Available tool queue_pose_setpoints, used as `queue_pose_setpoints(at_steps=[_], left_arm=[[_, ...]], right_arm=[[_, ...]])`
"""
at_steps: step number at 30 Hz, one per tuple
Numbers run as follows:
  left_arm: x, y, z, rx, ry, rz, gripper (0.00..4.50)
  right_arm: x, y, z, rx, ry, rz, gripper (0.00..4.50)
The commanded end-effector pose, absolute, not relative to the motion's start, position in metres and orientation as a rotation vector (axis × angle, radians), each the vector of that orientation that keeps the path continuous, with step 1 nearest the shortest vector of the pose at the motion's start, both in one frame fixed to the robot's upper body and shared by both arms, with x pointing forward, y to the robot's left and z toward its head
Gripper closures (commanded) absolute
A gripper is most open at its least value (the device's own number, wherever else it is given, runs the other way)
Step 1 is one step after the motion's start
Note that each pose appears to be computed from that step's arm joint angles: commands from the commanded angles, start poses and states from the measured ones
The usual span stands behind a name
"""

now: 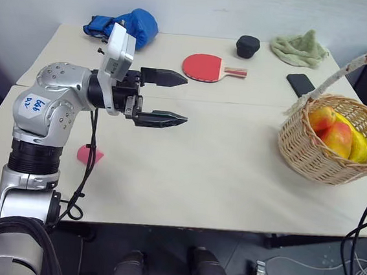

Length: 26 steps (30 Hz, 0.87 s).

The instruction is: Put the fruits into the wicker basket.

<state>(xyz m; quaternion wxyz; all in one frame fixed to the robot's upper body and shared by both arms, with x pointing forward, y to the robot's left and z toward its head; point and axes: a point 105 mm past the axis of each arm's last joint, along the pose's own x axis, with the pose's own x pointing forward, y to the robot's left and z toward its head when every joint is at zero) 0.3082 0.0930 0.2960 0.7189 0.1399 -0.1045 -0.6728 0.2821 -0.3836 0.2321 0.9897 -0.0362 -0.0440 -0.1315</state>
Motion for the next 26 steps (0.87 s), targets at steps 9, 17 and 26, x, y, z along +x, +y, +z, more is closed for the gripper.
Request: queue_pose_setpoints(at_steps=[9,17,26], left_arm=[[0.309,0.091,0.305,0.315,-0.266,-1.529,0.00],[0.311,0.094,0.302,0.302,-0.253,-1.549,0.00],[0.310,0.105,0.297,0.290,-0.216,-1.569,0.00]], right_arm=[[0.240,-0.380,0.237,-0.109,-0.072,-0.220,1.57],[0.163,-0.365,0.262,-0.183,0.098,0.001,0.05],[0.100,-0.410,0.298,-0.016,0.105,-0.041,0.05]])
